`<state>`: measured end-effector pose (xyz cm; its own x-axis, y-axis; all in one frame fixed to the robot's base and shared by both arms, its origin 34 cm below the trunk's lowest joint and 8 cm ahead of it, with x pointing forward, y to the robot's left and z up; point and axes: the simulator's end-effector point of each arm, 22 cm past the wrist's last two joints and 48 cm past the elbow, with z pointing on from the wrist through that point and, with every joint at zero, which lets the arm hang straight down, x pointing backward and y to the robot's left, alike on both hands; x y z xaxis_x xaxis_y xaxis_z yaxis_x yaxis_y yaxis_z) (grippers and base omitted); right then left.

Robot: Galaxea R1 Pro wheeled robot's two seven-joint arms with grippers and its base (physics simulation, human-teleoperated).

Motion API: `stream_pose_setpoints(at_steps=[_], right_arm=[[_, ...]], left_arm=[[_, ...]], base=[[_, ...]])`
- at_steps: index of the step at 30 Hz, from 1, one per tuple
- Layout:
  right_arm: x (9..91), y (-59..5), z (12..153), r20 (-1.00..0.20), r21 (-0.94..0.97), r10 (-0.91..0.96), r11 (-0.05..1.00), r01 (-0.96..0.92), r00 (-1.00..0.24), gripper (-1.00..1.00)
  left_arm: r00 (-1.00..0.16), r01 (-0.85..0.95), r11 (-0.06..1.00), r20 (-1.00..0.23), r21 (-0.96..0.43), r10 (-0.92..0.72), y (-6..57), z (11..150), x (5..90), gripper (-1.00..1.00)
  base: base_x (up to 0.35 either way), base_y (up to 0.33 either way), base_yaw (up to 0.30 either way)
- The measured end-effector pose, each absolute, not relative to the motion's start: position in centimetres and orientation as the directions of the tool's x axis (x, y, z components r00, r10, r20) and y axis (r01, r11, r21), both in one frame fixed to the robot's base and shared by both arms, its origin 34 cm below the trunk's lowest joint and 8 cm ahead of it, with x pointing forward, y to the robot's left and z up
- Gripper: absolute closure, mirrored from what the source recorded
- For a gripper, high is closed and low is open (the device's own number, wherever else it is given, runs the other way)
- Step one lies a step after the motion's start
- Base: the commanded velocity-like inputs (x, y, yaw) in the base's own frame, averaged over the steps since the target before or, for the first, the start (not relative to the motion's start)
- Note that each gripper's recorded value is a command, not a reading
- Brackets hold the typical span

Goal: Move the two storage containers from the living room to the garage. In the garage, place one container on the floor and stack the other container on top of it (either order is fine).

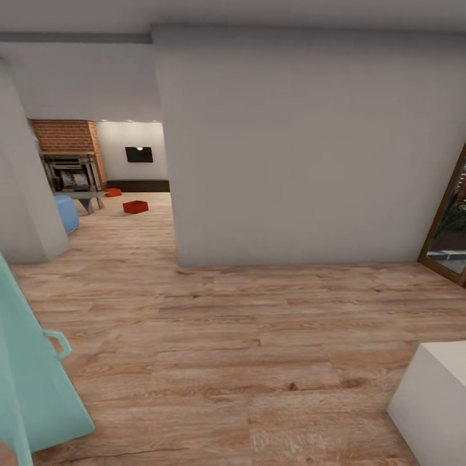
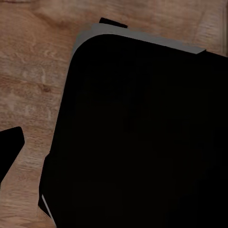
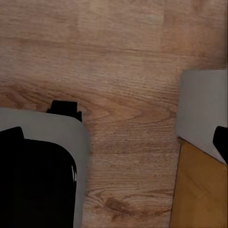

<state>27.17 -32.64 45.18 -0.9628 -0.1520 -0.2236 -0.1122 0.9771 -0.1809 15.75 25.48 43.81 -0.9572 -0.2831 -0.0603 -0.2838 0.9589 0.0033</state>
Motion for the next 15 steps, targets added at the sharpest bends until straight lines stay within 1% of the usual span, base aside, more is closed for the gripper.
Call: stream_pose_setpoints(at_steps=[15], right_arm=[[27.17, -32.68, 45.19, -0.223, -0.183, -0.153, 0.977, -0.112, -0.963, -1.0]], left_arm=[[-0.959, -0.278, 0.961, -0.06, 0.003, -0.277, 25.4, 43.81, 15.75, -1.0]], base=[[0.324, 0.0, 0.0]])
